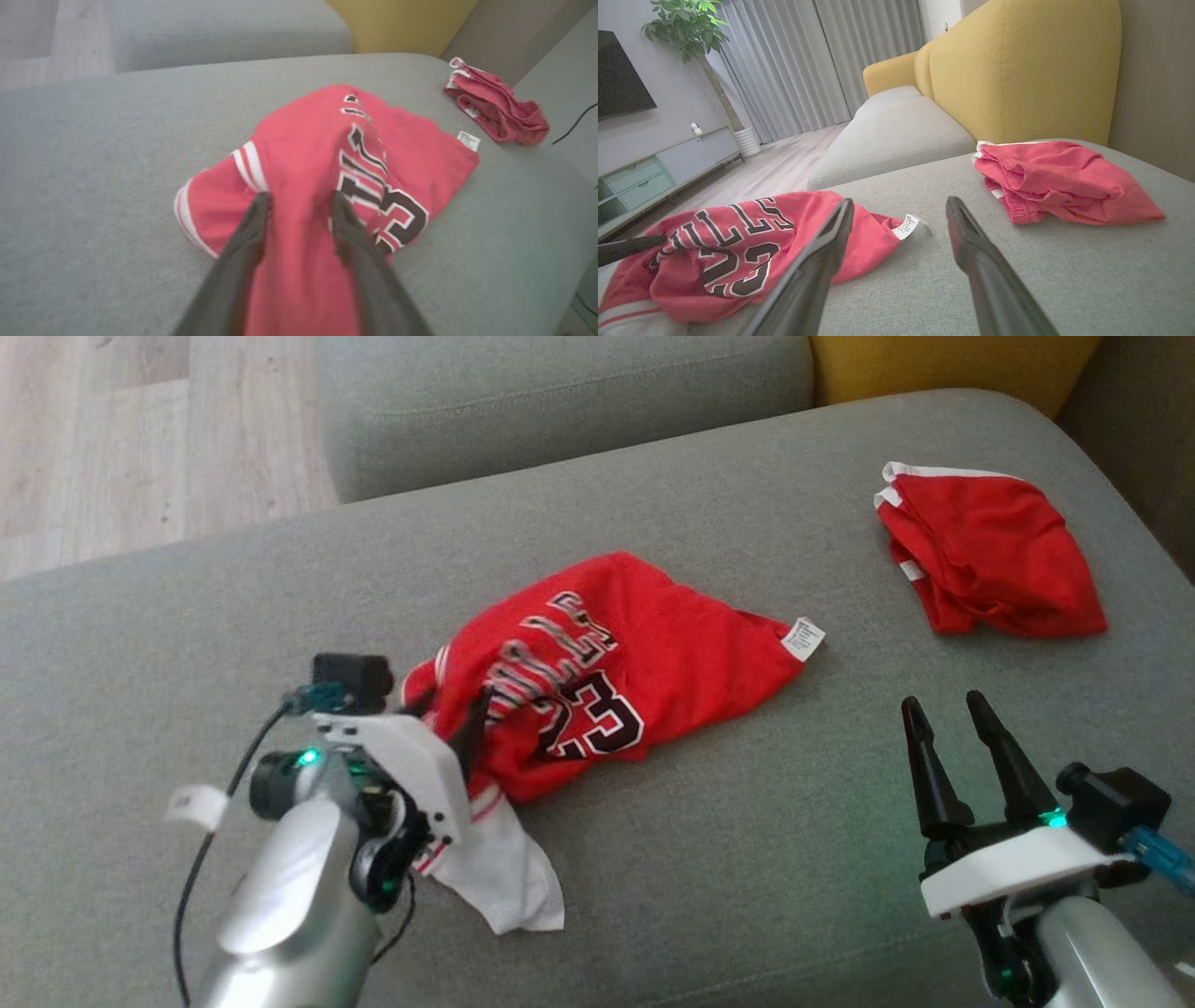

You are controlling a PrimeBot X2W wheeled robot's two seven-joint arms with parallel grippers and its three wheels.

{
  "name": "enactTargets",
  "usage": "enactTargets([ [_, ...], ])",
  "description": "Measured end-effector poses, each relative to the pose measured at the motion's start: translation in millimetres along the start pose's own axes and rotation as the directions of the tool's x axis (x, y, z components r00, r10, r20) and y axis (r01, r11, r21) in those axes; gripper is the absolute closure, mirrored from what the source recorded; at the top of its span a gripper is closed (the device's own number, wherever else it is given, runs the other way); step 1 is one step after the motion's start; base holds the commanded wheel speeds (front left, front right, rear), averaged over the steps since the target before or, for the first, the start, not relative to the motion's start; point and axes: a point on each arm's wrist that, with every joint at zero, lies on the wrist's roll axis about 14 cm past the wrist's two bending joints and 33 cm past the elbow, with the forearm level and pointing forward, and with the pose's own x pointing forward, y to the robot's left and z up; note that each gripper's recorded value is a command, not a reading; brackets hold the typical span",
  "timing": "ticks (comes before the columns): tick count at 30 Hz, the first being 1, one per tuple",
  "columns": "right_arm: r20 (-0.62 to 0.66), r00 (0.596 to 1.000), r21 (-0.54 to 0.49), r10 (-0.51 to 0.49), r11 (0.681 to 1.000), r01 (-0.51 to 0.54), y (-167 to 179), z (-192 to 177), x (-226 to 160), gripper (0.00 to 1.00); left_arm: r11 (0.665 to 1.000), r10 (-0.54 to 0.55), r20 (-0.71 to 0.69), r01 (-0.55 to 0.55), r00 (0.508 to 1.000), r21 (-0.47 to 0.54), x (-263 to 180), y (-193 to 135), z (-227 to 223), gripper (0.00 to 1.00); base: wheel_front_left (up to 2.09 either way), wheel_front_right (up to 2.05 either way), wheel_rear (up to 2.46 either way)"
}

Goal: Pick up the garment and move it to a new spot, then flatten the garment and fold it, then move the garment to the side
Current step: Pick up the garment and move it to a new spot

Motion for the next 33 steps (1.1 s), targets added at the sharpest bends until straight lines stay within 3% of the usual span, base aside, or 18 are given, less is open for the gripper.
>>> enactTargets([
  [10,-0.007,1.0,-0.011,0.027,1.0,-0.027,3.8,-0.1,5.3,0.0,0.997,0.016,0.309,-0.039,0.951,0.068,-11.9,13.4,62.3,0.0,0.0,0.0,0.0],
  [17,0.01,0.997,-0.01,0.073,0.997,-0.073,18.4,5.2,13.7,0.0,0.984,0.112,0.546,-0.17,0.831,0.056,-57.5,36.9,107.3,0.0,0.0,0.0,0.0],
  [27,-0.02,0.996,0.002,0.084,0.996,-0.084,22.6,-6.3,11.1,0.0,0.941,0.325,0.507,-0.325,0.798,-0.093,-112.8,56.0,39.7,0.0,0.0,0.0,0.0],
  [33,-0.024,0.996,0.001,0.089,0.996,-0.089,23.9,-7.4,14.0,0.0,0.935,0.35,0.491,-0.328,0.797,-0.135,-119.9,50.9,27.9,0.0,0.0,0.0,0.0],
])
